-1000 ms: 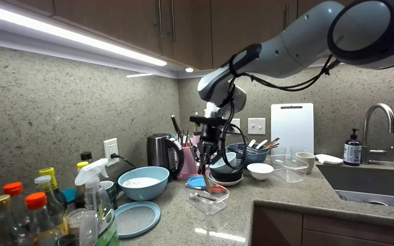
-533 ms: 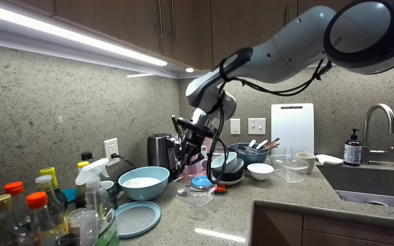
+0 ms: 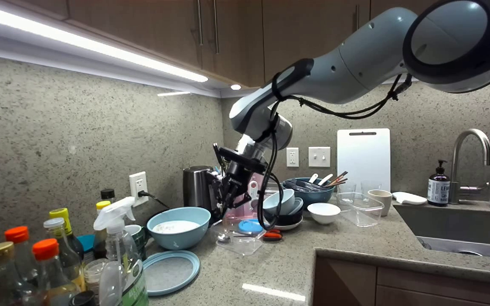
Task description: Put the chopsticks inside the plastic container.
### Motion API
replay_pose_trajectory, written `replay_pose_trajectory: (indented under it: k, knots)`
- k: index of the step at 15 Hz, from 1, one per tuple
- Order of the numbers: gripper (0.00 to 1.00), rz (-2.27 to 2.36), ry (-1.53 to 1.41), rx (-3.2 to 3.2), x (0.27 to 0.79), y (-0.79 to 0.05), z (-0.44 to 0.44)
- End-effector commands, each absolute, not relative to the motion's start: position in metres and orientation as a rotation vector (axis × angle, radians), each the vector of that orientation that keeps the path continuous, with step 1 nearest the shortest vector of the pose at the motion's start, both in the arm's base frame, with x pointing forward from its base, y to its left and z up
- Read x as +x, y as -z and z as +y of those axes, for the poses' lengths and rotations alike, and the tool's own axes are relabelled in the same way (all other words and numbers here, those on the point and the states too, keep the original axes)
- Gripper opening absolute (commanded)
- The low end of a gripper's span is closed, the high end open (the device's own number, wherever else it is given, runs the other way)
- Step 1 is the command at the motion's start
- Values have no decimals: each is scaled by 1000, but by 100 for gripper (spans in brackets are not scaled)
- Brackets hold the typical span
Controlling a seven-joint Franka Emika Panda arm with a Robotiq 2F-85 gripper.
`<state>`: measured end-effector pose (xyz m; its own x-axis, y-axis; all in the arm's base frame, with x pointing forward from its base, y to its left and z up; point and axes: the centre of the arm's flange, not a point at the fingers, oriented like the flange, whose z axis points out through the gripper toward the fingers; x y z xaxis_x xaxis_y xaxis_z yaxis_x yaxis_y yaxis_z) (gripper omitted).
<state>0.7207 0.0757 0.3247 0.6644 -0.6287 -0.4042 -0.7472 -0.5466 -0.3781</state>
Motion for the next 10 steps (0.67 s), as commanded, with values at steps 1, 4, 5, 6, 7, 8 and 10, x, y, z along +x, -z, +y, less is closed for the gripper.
replay_pose_trajectory:
  k: [1, 4, 5, 6, 7, 8, 10]
  knots:
    - [2, 1034, -479, -2349, 720, -325, 56]
    - [2, 951, -570, -2410, 724, -317, 30]
    - [2, 928, -573, -2421, 723, -317, 25]
    - [2, 912, -553, -2417, 722, -318, 21]
    - [2, 899, -535, -2407, 723, -319, 18]
    - [2, 900, -485, -2394, 723, -321, 17]
    - [2, 859, -397, -2433, 722, -320, 16]
